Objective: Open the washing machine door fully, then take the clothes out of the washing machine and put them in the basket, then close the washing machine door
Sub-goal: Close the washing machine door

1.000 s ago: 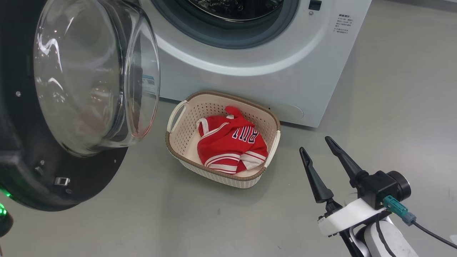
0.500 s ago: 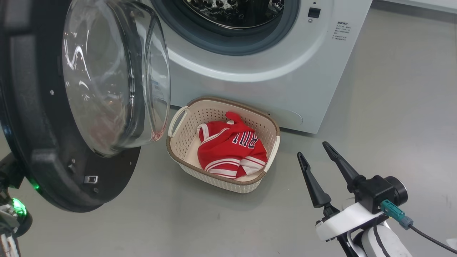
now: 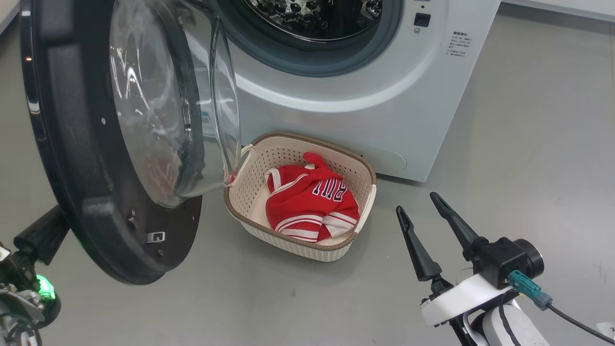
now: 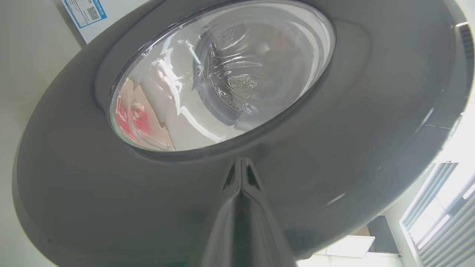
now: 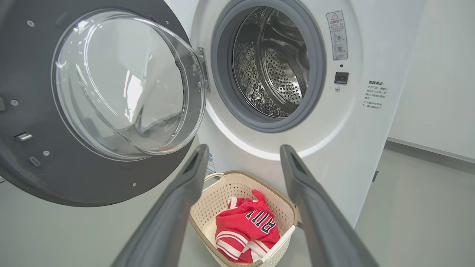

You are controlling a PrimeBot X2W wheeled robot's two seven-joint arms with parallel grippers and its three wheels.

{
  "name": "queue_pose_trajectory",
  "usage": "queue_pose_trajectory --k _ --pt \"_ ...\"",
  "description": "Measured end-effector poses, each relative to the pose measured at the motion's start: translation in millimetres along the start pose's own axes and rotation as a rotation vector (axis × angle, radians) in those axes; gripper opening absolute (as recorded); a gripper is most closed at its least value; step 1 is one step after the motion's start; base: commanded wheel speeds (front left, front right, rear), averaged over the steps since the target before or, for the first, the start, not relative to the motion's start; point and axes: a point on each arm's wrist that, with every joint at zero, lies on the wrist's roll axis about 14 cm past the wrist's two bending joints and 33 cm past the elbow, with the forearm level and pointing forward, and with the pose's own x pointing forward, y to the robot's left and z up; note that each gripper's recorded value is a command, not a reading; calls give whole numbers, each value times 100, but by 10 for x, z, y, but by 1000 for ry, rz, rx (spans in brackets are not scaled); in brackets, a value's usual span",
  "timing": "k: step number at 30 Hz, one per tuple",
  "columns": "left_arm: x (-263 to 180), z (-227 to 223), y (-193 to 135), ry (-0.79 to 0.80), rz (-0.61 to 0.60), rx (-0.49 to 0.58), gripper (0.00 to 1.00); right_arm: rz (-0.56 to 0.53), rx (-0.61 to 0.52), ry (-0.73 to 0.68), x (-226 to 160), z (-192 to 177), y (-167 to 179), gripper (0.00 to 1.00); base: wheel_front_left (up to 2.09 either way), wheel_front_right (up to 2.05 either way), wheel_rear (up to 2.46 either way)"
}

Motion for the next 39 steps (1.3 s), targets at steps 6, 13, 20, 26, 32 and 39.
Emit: queue_pose_trajectory --k 6,13,20,26,32,39 --pt "9 -134 42 26 -9 -33 0 -7 -1 0 -12 2 -19 100 0 0 0" --pt "-48 -80 72 -59 28 11 0 -15 -4 1 -22 6 -35 100 0 0 0" --pt "-272 87 220 -185 183 307 0 -9 -4 6 -38 -8 2 100 0 0 0" --pt "-519 286 294 -268 288 573 0 -4 -2 4 -31 0 30 100 0 0 0" --pt "-849 515 444 -354 466 840 0 6 -4 5 -29 -1 66 100 0 0 0" --pt "-955 534 500 -405 530 1007 0 12 -5 4 -24 6 92 100 0 0 0"
